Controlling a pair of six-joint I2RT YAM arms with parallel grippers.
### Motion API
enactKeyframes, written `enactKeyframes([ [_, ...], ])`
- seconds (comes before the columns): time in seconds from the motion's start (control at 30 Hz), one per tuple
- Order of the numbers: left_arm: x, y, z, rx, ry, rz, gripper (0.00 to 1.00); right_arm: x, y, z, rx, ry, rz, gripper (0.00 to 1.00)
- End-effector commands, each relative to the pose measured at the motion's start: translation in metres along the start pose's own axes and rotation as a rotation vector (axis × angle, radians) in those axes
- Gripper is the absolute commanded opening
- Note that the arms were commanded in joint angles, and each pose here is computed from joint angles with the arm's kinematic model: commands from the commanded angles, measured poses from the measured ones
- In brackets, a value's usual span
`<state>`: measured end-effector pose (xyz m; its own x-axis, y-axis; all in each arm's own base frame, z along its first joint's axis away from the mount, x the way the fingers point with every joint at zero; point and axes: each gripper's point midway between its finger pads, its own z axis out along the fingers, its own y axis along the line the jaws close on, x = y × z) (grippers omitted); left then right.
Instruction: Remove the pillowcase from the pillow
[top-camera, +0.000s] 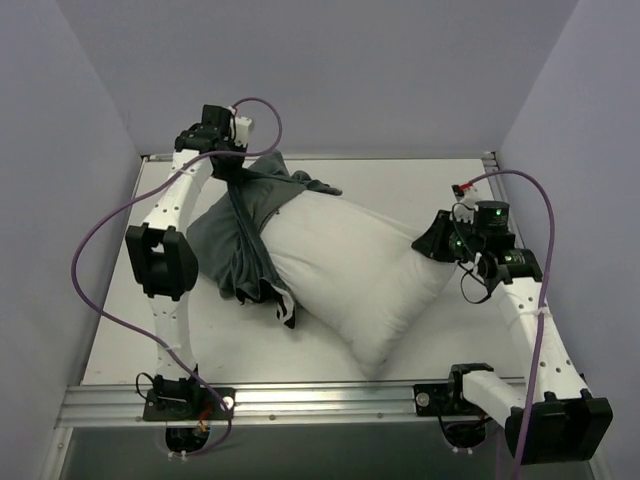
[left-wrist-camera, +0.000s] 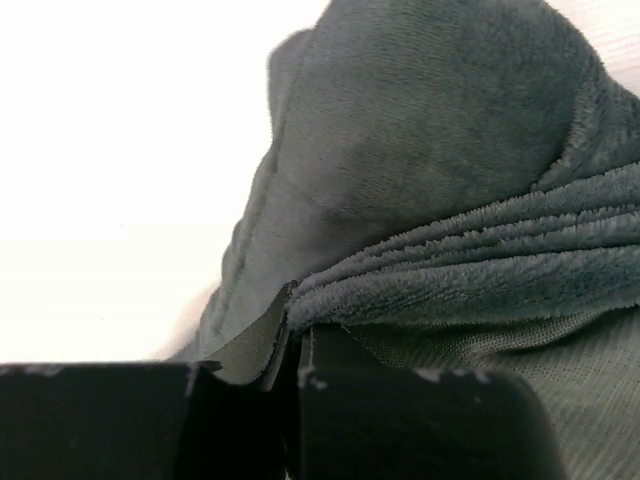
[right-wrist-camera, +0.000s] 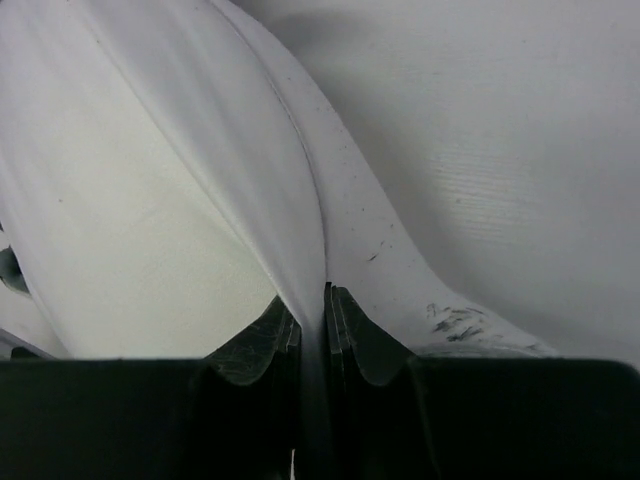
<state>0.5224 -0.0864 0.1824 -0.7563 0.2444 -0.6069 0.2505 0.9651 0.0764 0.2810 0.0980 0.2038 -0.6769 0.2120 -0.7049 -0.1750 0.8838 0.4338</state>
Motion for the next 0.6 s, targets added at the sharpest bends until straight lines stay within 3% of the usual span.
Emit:
enactKeyframes([
  [0.0, -0.026, 0.172, -0.054, -0.457, -0.165, -0.072, 0.02, -0.007, -0.059, -0.038, 0.237, 0.028, 0.033, 0.00],
  [0.17, -0.005, 0.217, -0.061, -0.523, -0.126, -0.116, 0.02, -0.039, -0.072, -0.051, 0.296, -0.033, 0.041, 0.00],
  [0.23, -0.003, 0.197, -0.058, -0.388, -0.130, -0.080, 0.08, -0.042, -0.072, -0.047, 0.277, -0.045, 0.050, 0.00],
  [0.27, 0.001, 0.179, -0.057, -0.307, -0.116, -0.059, 0.32, -0.039, -0.072, -0.043, 0.262, -0.034, 0.068, 0.00],
  [0.3, 0.011, 0.161, -0.050, -0.226, -0.094, -0.042, 0.49, -0.036, -0.072, -0.039, 0.254, -0.020, 0.074, 0.00],
  [0.37, 0.008, 0.114, -0.069, -0.038, -0.134, -0.006, 0.76, -0.028, -0.071, -0.033, 0.229, 0.004, 0.087, 0.00],
  [0.4, 0.010, 0.098, -0.085, 0.018, -0.150, 0.003, 0.94, -0.026, -0.069, -0.031, 0.215, 0.007, 0.090, 0.00],
  [0.47, 0.012, 0.068, -0.105, 0.154, -0.180, 0.012, 0.94, -0.023, -0.063, -0.027, 0.175, 0.003, 0.094, 0.00],
  [0.57, 0.020, 0.059, -0.139, 0.178, -0.203, 0.023, 0.94, -0.019, -0.059, -0.022, 0.146, 0.018, 0.099, 0.00],
])
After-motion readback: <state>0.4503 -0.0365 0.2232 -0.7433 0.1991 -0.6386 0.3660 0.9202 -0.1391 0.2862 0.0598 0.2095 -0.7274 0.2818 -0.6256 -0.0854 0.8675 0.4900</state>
